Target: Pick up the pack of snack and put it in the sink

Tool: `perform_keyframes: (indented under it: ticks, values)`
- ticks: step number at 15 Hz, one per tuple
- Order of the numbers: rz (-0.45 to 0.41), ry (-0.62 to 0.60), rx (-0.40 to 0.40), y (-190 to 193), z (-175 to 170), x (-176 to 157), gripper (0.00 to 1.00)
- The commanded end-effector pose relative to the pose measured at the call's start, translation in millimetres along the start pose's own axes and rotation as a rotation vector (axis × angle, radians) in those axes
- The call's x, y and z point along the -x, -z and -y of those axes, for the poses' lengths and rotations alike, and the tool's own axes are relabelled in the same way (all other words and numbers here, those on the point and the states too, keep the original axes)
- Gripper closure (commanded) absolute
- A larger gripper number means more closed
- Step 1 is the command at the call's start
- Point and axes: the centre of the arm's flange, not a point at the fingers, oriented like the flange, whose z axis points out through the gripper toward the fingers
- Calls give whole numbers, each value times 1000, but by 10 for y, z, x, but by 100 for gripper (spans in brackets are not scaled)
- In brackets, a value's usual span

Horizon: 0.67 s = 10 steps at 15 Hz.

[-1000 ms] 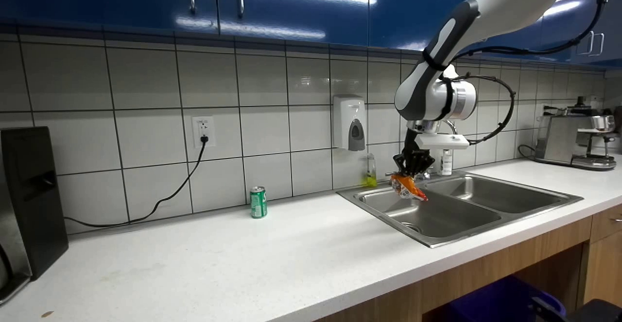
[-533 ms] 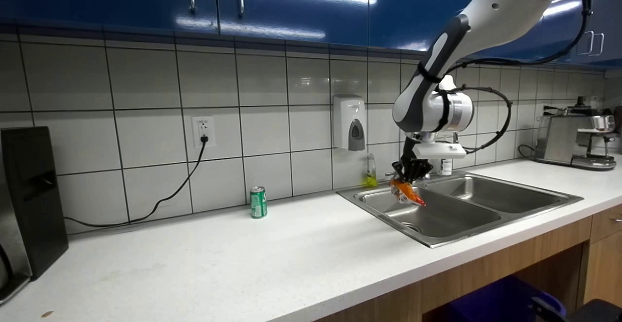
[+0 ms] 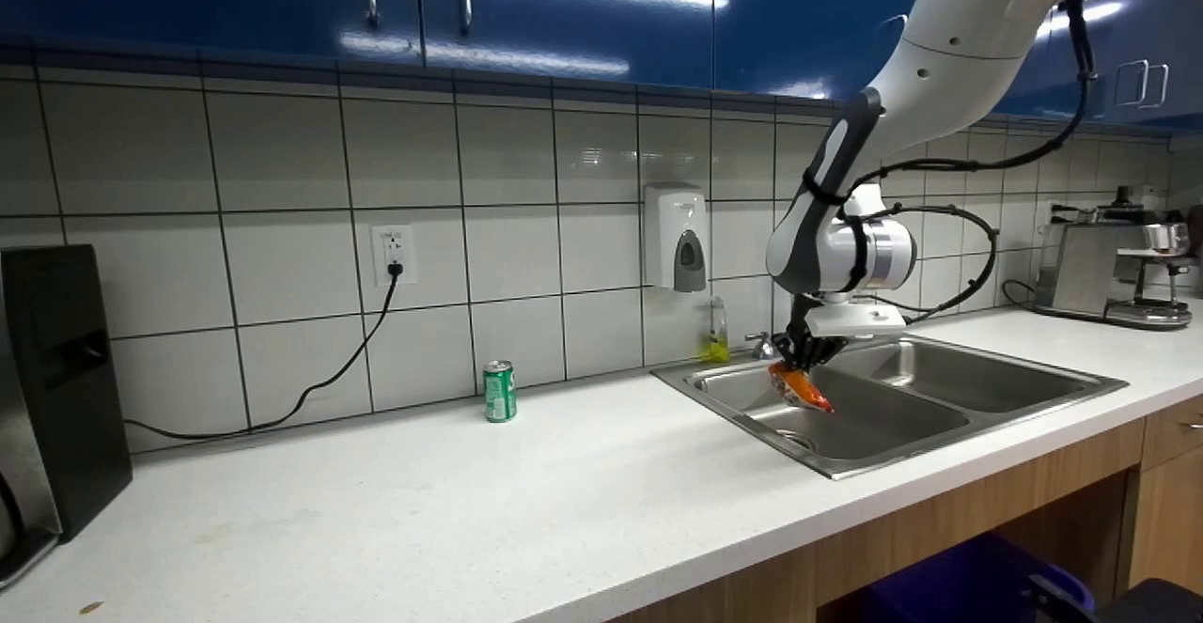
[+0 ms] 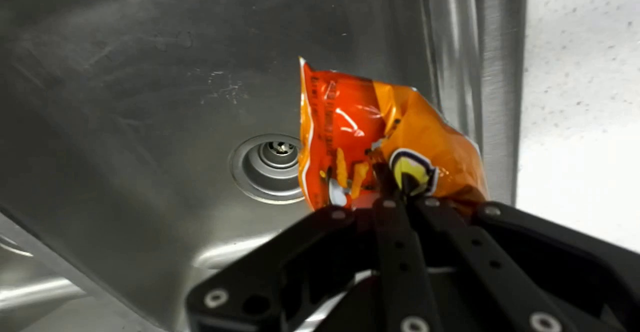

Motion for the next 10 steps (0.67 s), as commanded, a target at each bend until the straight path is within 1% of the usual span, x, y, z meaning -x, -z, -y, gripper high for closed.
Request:
perform_keyframes:
  ticks: [1,5,10]
  values:
    - [-18,-45,29,-226,-277,-152,100]
    - [4,-70,44,-498,-506,-151,100]
    - [37,-83,60,-903,-692,-122,100]
